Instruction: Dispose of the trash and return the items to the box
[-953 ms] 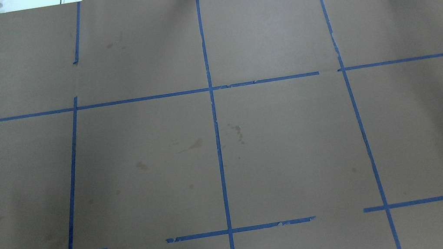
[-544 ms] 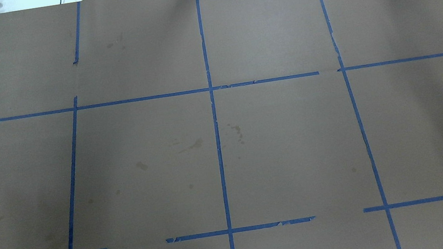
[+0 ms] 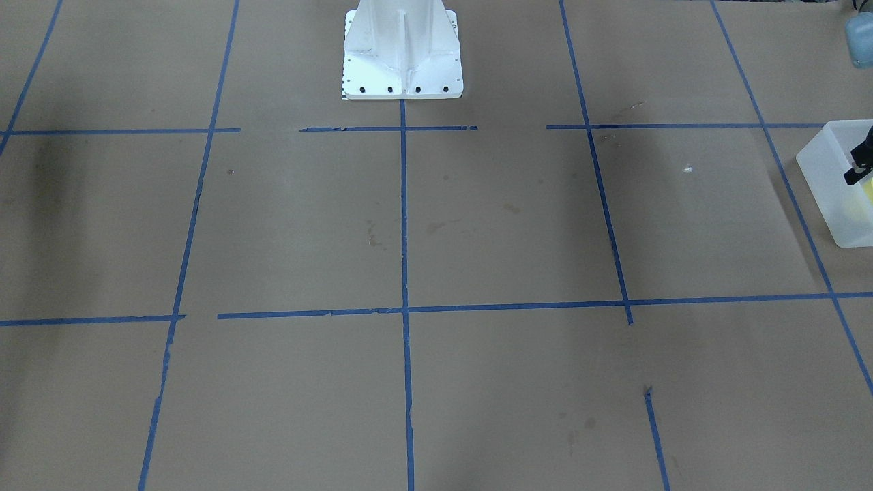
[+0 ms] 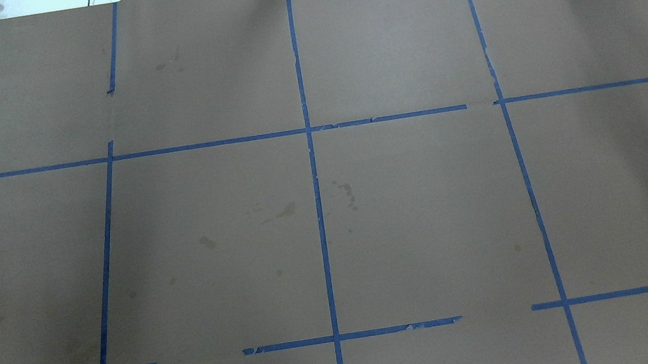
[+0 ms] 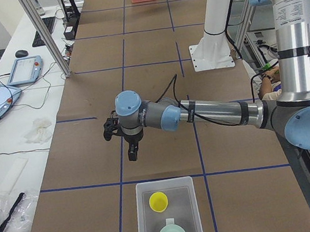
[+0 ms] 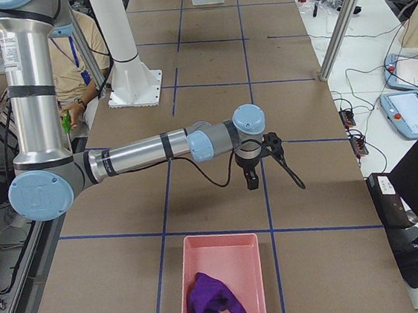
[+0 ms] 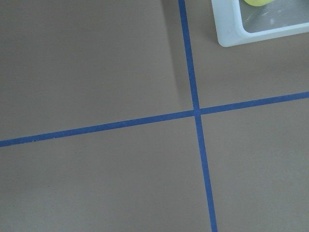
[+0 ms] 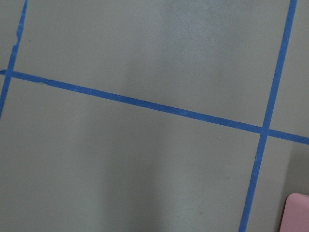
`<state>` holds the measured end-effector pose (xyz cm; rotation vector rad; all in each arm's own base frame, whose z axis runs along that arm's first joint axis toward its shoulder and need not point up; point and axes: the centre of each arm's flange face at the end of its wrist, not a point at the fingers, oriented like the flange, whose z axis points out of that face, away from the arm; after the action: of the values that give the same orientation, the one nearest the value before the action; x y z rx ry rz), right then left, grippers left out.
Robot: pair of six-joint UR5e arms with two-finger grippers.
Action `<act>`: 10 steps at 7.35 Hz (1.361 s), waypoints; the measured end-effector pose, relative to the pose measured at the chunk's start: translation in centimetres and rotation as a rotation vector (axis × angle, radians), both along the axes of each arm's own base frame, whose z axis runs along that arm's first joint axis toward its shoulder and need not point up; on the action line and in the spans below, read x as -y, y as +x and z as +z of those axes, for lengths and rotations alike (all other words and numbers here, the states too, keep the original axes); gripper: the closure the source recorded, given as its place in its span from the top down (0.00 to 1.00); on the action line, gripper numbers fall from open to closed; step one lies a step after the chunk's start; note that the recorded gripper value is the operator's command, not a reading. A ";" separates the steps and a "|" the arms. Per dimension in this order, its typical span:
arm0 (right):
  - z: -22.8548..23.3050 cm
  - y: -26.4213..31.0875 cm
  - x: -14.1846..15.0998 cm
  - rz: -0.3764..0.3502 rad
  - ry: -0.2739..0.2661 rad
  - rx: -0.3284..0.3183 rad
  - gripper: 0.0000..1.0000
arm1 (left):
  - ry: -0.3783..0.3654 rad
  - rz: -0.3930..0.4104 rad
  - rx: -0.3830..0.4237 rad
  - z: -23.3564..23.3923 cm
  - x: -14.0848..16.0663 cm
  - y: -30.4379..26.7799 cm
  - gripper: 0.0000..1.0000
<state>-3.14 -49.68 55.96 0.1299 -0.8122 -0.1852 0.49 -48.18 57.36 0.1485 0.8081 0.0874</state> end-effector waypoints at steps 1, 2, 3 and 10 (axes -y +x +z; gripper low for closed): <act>0.3 0.2 -0.1 0.001 -0.004 0.001 1.00 | -0.012 0.000 -0.010 0.5 -0.1 -0.1 1.00; 0.3 0.5 -0.1 0.008 -0.005 0.006 1.00 | -0.015 0.001 -0.014 0.6 -0.1 -0.1 1.00; -0.3 1.0 -0.2 0.019 0.003 0.012 1.00 | -0.016 -0.001 -0.015 0.5 -0.1 -0.1 1.00; 0.1 -0.1 -4.0 -0.006 0.030 -0.044 1.00 | -0.002 -0.010 -0.017 -0.4 -0.5 -0.4 1.00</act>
<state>-3.29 -45.67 56.01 0.1514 -0.7666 -0.2053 0.07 -47.72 56.98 0.1519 0.8243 0.0756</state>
